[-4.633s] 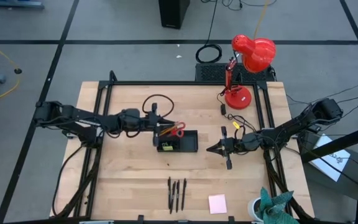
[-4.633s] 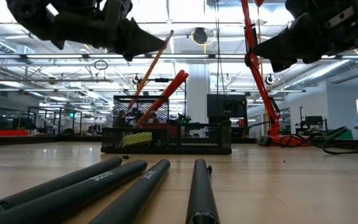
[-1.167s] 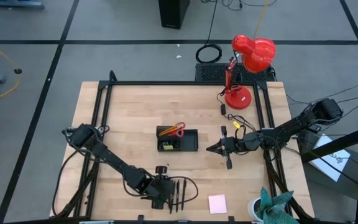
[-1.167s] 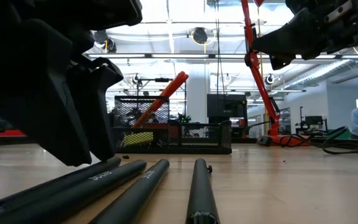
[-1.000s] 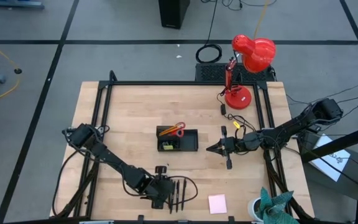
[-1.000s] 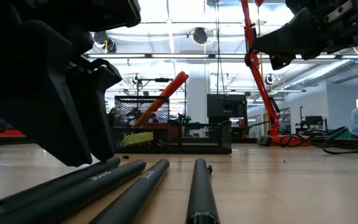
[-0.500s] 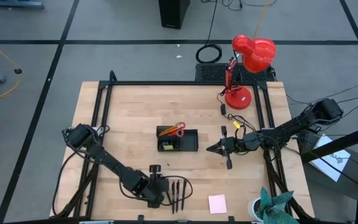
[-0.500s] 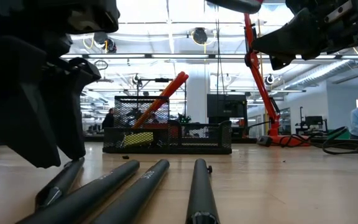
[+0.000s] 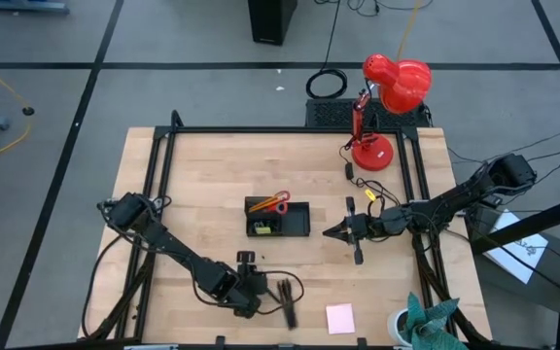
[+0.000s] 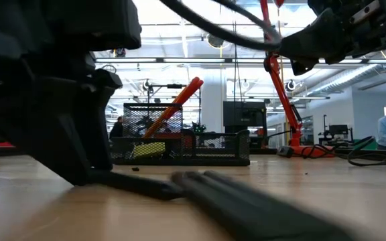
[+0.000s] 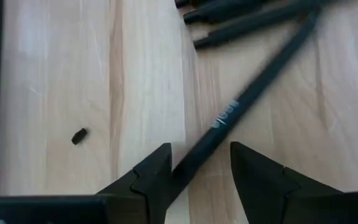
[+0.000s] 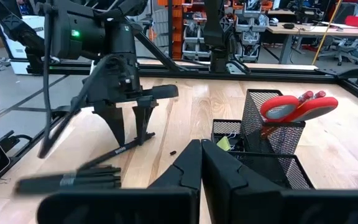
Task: Pick and place office supplies into organizer
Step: Put the black pen into the black desk organizer
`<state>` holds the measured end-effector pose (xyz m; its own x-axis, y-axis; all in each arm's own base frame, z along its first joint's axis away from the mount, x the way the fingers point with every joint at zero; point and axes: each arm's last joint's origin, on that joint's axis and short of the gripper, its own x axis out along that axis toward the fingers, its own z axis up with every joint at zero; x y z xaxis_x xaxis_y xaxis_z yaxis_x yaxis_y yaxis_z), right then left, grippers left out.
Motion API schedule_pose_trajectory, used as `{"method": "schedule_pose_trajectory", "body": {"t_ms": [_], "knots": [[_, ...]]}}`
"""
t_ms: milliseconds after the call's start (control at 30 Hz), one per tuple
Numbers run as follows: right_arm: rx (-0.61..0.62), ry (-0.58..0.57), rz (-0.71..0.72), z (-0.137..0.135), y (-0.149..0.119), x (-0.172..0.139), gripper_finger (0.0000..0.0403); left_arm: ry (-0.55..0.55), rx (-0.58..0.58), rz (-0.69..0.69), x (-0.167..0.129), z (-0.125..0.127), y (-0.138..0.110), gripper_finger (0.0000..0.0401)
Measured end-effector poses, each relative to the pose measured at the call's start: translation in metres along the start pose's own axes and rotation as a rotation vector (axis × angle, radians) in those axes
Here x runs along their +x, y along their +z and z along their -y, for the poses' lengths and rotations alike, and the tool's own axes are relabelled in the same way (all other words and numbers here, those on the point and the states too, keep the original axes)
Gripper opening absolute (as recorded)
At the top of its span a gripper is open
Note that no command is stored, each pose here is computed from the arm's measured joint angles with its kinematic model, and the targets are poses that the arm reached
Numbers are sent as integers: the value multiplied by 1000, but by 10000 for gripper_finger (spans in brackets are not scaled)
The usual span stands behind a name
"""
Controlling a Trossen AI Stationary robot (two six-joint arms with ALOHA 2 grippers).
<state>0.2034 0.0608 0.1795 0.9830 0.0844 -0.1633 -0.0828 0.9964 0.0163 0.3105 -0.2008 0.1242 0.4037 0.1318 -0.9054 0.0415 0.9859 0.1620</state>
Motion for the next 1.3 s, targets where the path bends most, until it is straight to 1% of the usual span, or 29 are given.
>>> {"method": "schedule_pose_trajectory", "body": {"t_ms": [67,233,433,600,667,733,800,833,900,1000,1100,1233,1300], "knots": [[0,0,-1,0,0,0,4,13,0,7,0,-1,1,168],[-1,-1,-4,0,0,0,4,-7,42,5,0,-2,3,168],[-1,0,-4,0,0,0,4,-15,90,42,-8,-3,6,168],[0,0,1,0,0,0,4,-46,33,114,-19,-8,16,168],[0,0,0,0,0,0,4,-100,-3,172,-24,-8,24,168],[0,0,1,0,0,0,4,-128,-14,223,-30,-8,30,168],[0,0,1,0,0,0,4,-127,-46,292,-34,-9,37,168],[1,0,2,0,0,0,4,-117,-60,303,-34,-10,39,168],[0,0,2,0,0,0,4,-88,-67,284,-27,-14,39,168],[1,0,2,0,0,0,4,-44,-57,218,-6,-17,33,168],[7,0,1,0,0,0,4,-25,-64,187,11,-17,30,168],[7,0,1,0,0,0,4,-16,-80,174,21,-13,28,168],[7,0,1,0,0,0,4,-16,-65,161,21,-9,25,168]]}}
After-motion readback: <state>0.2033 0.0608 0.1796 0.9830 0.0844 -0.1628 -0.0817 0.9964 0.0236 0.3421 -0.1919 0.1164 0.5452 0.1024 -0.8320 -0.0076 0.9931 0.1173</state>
